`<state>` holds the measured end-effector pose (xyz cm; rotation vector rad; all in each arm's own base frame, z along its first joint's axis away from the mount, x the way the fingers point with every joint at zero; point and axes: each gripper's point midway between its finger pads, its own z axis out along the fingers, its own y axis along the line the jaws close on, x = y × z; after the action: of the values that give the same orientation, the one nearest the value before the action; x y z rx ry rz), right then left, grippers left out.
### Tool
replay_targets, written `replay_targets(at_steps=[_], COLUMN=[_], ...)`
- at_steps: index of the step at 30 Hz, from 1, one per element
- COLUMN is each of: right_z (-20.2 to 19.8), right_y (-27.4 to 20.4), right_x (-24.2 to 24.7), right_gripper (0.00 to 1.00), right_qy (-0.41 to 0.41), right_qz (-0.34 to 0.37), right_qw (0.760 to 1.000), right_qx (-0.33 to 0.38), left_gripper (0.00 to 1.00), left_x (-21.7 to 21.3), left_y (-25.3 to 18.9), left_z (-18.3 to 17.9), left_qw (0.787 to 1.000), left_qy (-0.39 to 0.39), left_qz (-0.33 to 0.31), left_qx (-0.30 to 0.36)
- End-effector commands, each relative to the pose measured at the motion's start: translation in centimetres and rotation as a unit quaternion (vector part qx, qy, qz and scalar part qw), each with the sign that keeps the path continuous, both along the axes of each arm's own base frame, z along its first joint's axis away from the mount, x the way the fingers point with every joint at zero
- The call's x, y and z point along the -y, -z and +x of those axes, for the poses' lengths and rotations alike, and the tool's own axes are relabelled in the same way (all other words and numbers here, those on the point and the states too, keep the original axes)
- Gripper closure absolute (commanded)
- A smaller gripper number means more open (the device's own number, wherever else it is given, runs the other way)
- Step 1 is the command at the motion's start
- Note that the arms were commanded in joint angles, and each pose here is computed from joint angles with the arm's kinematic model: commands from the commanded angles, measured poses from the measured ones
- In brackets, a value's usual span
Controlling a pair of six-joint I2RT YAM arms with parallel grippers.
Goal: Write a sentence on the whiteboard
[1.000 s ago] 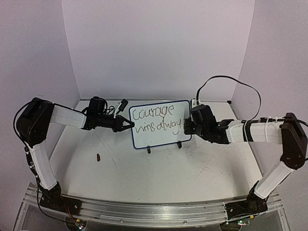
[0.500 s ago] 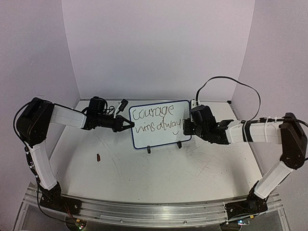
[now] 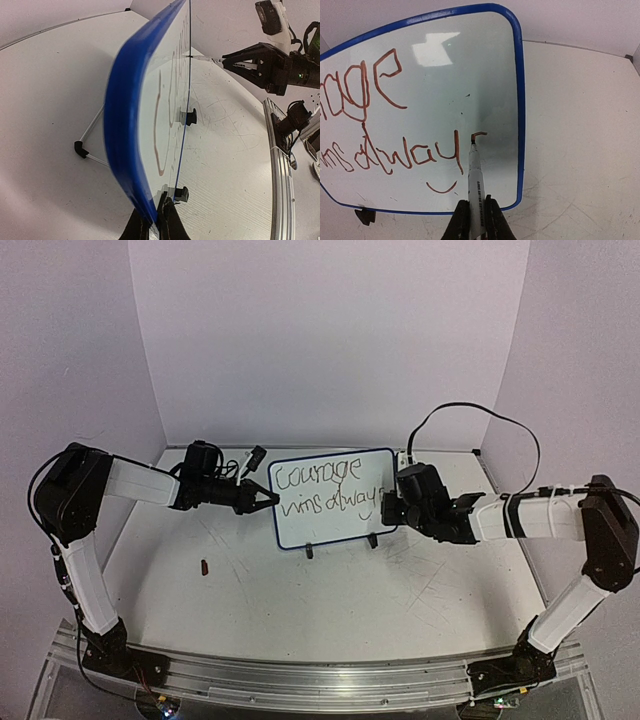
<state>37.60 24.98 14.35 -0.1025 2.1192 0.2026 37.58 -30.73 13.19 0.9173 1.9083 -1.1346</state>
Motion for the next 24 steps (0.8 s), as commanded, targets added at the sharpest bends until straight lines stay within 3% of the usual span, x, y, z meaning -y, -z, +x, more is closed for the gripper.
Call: replay_targets(at_steps=[1,14,24], right_z=[-0.5,-1.0,-1.1], right_y=[0.2,0.3,1.1], right_x=[0.3,1.5,-0.9], right_gripper=[1.0,1.0,1.0], right_qy=[-0.001,0.027,0.001], right_qz=[0.004,-0.014,-0.008], right_qw=[1.0,1.0,1.0], right_qx=[-0.006,-0.005,-0.014], left_gripper=[1.0,1.0,1.0], left_x=[-1.8,-1.8,-1.8], left_y=[1.6,1.6,1.6], left_z=[2.7,2.7,2.7], left_qw=[0.995,0.995,0.995], left_qy=[-0.062,-0.062,-0.062], left_qz=[0.063,0.063,0.063], left_qx=[0.042,0.041,0.042])
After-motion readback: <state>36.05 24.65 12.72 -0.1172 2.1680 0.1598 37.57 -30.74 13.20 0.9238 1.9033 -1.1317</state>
